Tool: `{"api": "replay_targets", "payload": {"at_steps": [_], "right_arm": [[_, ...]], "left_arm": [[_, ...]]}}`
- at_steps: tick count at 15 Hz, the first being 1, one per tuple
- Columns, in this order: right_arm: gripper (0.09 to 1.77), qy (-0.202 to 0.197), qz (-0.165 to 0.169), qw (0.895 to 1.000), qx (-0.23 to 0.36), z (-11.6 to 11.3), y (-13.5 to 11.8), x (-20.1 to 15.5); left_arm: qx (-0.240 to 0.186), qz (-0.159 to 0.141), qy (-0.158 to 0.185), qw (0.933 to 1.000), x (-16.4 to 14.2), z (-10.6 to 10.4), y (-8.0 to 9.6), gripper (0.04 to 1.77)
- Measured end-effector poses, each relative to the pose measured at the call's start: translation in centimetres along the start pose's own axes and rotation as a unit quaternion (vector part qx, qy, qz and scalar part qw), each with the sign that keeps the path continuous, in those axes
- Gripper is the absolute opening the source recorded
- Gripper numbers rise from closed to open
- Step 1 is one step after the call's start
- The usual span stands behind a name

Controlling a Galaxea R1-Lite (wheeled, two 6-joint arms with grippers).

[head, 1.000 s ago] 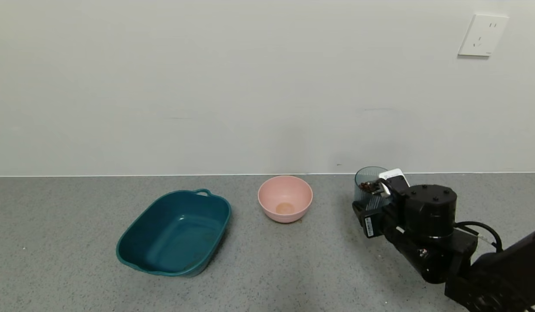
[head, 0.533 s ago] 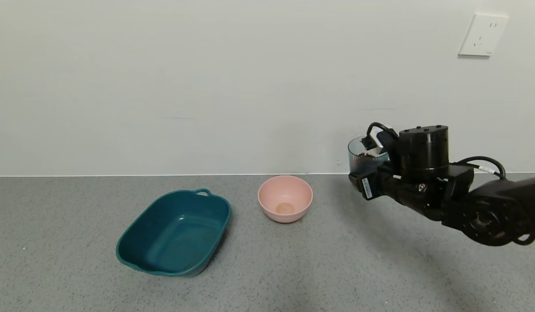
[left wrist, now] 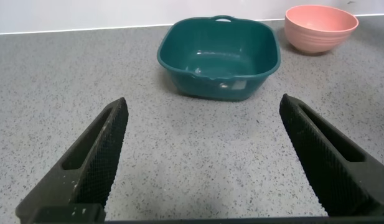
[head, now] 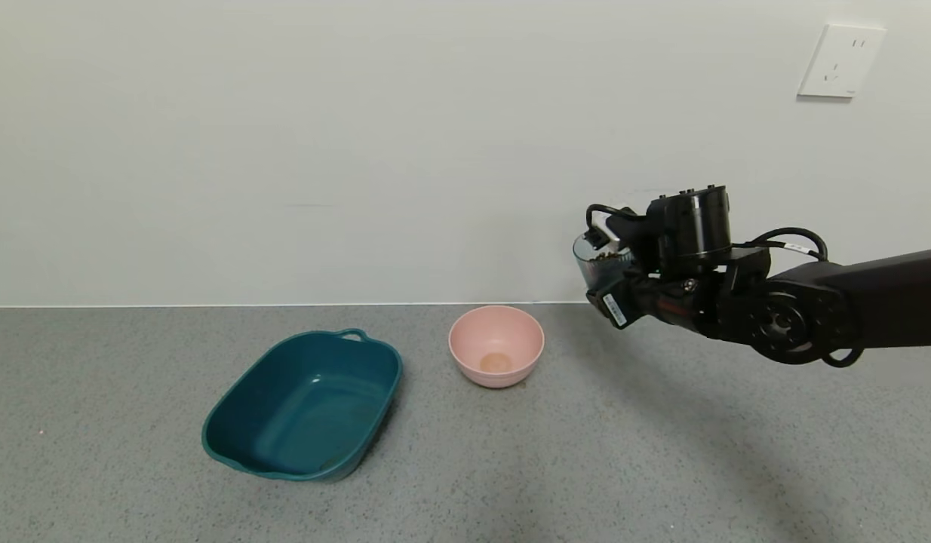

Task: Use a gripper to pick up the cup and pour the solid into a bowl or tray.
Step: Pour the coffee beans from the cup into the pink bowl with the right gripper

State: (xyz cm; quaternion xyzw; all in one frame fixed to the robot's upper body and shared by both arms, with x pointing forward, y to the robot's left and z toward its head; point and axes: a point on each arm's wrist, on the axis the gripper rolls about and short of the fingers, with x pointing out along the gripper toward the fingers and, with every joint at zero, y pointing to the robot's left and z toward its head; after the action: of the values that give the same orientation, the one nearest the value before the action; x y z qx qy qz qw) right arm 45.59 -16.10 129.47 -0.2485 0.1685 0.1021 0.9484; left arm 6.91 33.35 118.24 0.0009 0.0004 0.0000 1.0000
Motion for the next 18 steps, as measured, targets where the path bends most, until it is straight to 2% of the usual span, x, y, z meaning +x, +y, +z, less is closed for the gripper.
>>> {"api": "replay_targets", "payload": {"at_steps": [10, 18], "right_arm": [[1.32, 0.005, -0.009, 0.992, -0.124, 0.1, 3.9, 4.8], [1.32, 0.026, -0.029, 0.974, -0.223, -0.4, 5.7, 6.5]], "left_arm": [[0.000, 0.000, 0.000, 1.0000, 0.0, 0.0, 0.0, 1.75], [0.000, 0.000, 0.000, 1.0000, 0.0, 0.0, 0.0, 1.75]]}}
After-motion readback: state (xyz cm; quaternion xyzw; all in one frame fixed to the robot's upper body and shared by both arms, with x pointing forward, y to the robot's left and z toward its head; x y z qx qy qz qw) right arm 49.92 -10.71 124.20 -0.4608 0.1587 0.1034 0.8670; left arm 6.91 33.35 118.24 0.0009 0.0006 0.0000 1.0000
